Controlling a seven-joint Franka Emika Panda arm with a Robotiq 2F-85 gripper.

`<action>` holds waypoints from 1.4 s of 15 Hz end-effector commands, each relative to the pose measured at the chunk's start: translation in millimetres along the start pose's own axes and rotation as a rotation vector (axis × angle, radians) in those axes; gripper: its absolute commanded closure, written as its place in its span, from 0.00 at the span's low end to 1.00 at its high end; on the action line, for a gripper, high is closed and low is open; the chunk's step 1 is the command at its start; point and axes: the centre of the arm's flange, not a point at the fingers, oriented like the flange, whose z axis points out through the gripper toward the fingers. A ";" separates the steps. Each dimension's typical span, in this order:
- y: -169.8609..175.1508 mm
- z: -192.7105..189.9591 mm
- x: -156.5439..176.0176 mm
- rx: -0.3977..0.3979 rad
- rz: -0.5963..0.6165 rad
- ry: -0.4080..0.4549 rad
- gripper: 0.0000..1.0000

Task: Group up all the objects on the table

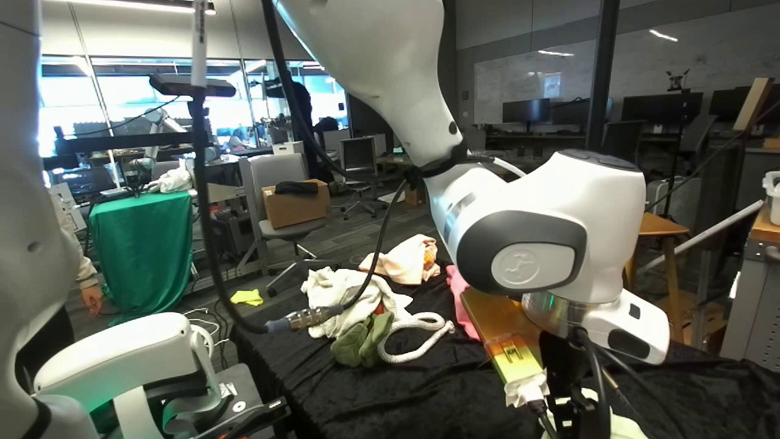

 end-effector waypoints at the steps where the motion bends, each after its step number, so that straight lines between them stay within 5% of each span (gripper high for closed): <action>1: -1.1 13.7 14.1 0.004 0.057 0.014 0.00; 21: 2.2 34.6 26.0 -0.028 0.186 0.263 0.00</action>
